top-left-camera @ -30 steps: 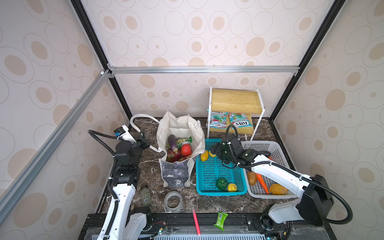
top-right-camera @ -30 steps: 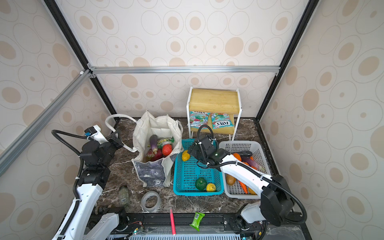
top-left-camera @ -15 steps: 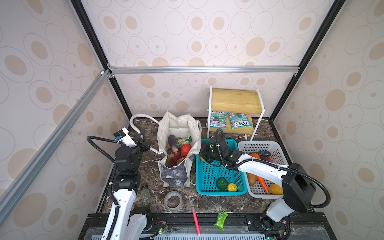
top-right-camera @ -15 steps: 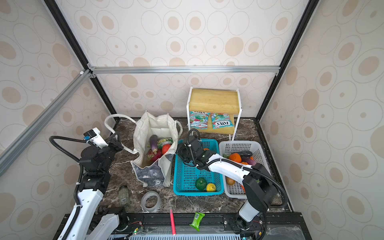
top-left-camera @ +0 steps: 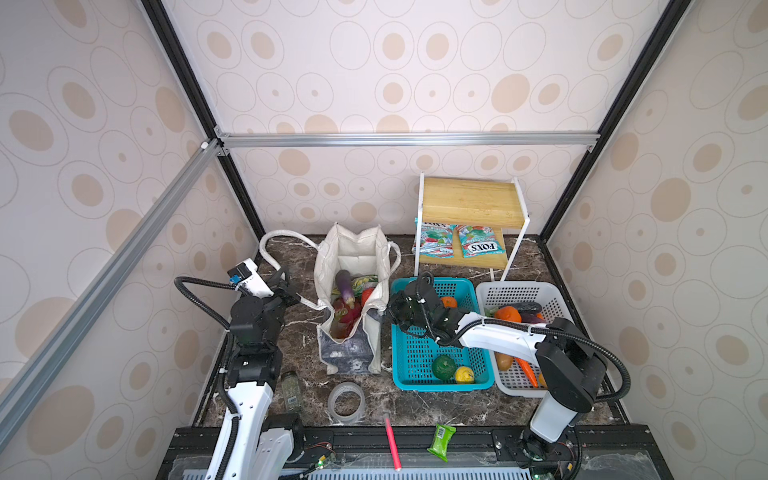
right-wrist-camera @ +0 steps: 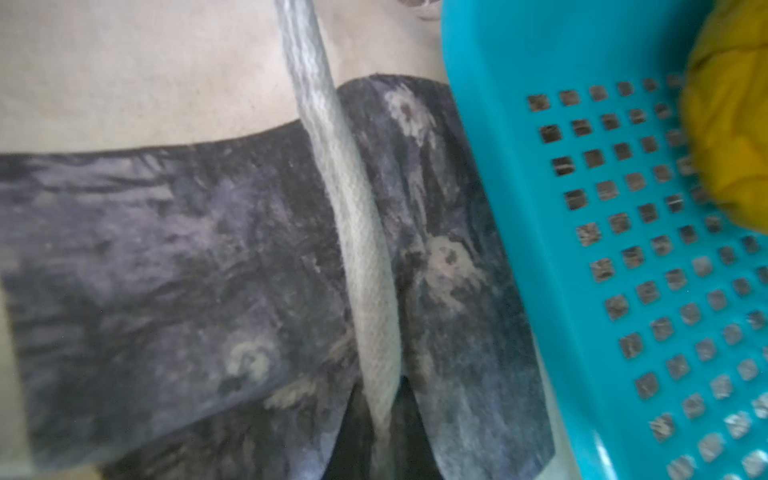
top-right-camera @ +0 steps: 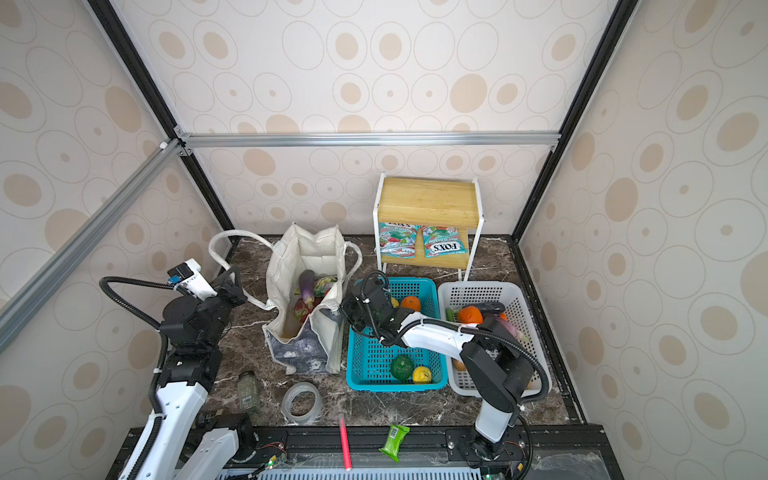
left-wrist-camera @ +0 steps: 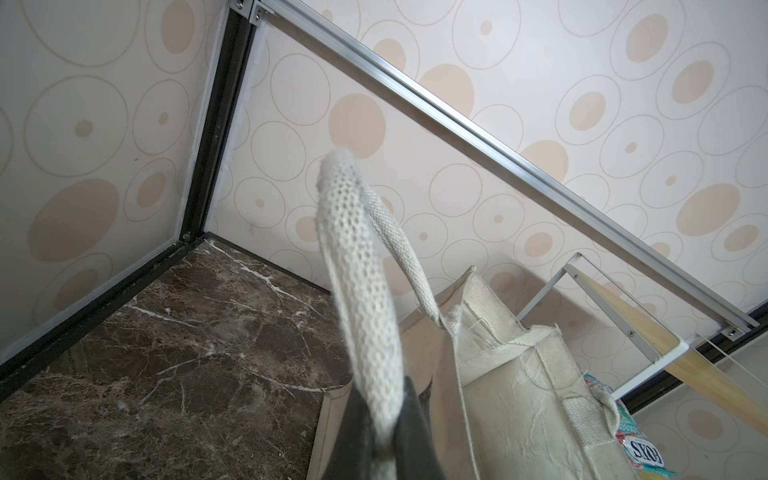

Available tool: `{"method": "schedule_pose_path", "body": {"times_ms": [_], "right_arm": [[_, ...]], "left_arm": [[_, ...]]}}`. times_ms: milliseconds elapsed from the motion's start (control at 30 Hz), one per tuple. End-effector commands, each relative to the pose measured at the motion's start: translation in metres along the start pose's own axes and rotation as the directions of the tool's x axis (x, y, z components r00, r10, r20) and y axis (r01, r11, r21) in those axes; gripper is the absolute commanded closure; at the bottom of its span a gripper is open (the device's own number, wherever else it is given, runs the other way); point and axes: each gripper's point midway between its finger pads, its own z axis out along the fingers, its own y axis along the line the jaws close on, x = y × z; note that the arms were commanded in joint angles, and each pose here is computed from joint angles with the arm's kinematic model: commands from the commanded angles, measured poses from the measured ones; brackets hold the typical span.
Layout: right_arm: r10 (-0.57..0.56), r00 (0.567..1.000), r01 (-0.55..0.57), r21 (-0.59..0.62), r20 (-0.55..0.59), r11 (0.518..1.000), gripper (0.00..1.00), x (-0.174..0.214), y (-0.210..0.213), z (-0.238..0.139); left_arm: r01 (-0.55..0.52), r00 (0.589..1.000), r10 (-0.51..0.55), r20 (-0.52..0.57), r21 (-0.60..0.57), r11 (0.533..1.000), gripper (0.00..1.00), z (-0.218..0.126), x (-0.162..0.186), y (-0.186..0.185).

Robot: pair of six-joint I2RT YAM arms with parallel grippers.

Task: Place the food into the grocery bag and tie it

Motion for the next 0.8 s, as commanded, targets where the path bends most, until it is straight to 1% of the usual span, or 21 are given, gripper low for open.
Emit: {"method": "schedule_pose_path", "body": {"times_ms": [0,33,100,133,167,233,300,367,433,467,500,600,733,767], "right_arm": [[-0.143,0.984,0.134,0.084,0.109,0.987,0.97,-0.020,0.009,-0.037],[-0.191,0.971,0.174,0.119,0.147,0.977,0.97,-0.028,0.009,-0.048],[-0.303,0.927,0.260,0.204,0.222,0.944,0.98,-0.046,0.010,-0.074],[-0.352,0.904,0.297,0.238,0.242,0.925,0.98,-0.052,0.012,-0.083],[-0.408,0.877,0.342,0.266,0.253,0.901,1.00,-0.058,0.017,-0.093],[-0.512,0.825,0.437,0.303,0.240,0.847,1.00,-0.061,0.030,-0.103],[-0.614,0.764,0.534,0.338,0.201,0.775,1.00,-0.061,0.042,-0.107],[-0.697,0.697,0.605,0.384,0.167,0.697,1.00,-0.062,0.049,-0.110],[-0.782,0.604,0.682,0.406,0.155,0.608,1.00,-0.060,0.061,-0.112],[-0.814,0.562,0.717,0.406,0.145,0.567,1.00,-0.057,0.067,-0.112],[-0.838,0.526,0.748,0.392,0.144,0.536,1.00,-0.053,0.074,-0.112],[-0.882,0.442,0.817,0.333,0.166,0.472,1.00,-0.042,0.089,-0.111],[-0.915,0.354,0.886,0.245,0.193,0.394,1.00,-0.025,0.103,-0.107],[-0.921,0.339,0.897,0.228,0.191,0.378,1.00,-0.022,0.105,-0.105]], "left_arm": [[-0.037,0.999,0.037,0.026,0.002,0.999,1.00,-0.004,-0.007,-0.003],[-0.040,0.999,0.040,0.027,-0.002,0.999,1.00,-0.004,-0.007,-0.002],[-0.051,0.998,0.051,0.033,-0.008,0.999,1.00,-0.006,-0.010,-0.002],[-0.055,0.998,0.055,0.038,-0.011,0.998,1.00,-0.006,-0.011,-0.002],[-0.063,0.997,0.063,0.045,-0.017,0.998,1.00,-0.007,-0.014,-0.002],[-0.076,0.996,0.077,0.050,-0.022,0.997,1.00,-0.007,-0.018,-0.003],[-0.101,0.994,0.102,0.041,-0.014,0.995,1.00,-0.005,-0.025,-0.009],[-0.127,0.992,0.127,0.013,-0.002,0.992,1.00,-0.001,-0.030,-0.016],[-0.151,0.988,0.152,-0.032,0.038,0.988,1.00,0.005,-0.030,-0.027],[-0.164,0.984,0.168,-0.059,0.065,0.984,1.00,0.008,-0.028,-0.035],[-0.177,0.979,0.185,-0.085,0.089,0.980,1.00,0.011,-0.025,-0.042],[-0.229,0.957,0.250,-0.146,0.151,0.962,1.00,0.017,-0.015,-0.067],[-0.286,0.926,0.331,-0.180,0.234,0.929,1.00,0.016,-0.002,-0.109],[-0.290,0.920,0.343,-0.189,0.260,0.921,1.00,0.016,0.002,-0.119]]}}
